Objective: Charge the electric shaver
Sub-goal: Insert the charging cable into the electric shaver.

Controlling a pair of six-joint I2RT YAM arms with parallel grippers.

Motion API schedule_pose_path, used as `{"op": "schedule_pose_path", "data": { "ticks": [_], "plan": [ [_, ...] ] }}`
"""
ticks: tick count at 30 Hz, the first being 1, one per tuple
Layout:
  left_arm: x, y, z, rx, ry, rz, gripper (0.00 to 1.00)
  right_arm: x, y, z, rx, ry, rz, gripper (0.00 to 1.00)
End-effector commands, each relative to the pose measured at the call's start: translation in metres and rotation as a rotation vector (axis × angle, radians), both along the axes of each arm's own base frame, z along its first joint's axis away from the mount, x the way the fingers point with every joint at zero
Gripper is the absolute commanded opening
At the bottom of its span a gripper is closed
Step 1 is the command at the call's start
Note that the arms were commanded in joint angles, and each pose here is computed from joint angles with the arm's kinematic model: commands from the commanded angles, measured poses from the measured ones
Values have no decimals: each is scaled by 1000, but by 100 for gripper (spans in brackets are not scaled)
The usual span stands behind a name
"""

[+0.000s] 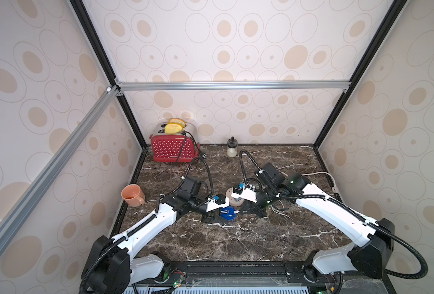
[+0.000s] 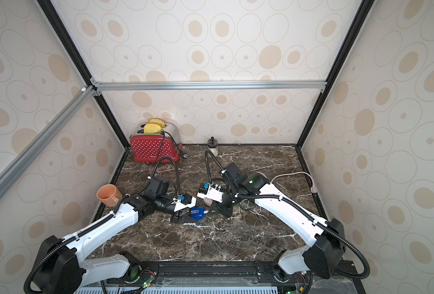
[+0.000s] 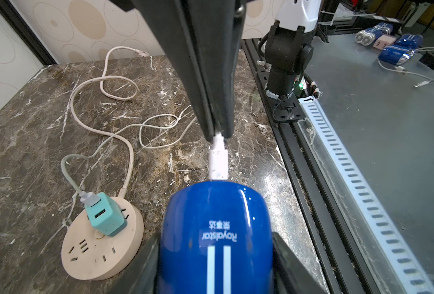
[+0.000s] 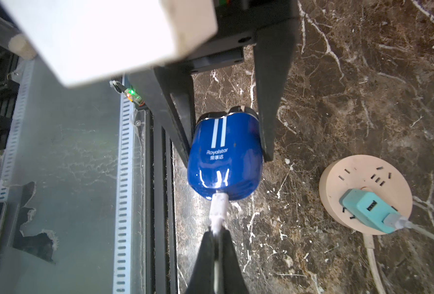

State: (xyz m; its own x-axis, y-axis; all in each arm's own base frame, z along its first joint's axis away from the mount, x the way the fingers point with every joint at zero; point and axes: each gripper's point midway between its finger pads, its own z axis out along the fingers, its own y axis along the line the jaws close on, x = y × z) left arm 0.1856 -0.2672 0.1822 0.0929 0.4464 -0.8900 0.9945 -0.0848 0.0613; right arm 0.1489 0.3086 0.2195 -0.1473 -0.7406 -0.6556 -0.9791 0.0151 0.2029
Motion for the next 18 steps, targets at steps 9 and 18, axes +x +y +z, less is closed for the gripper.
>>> {"op": "schedule_pose_path", "data": {
  "ticks": [9, 18],
  "plan": [
    [-5, -13, 49, -159, -108, -64, 0, -8, 17, -4, 115, -2, 11, 0],
    [-3, -15, 59, -189, -120, -63, 0, -4, 36, 7, 214, 42, 7, 0]
  ]
}}
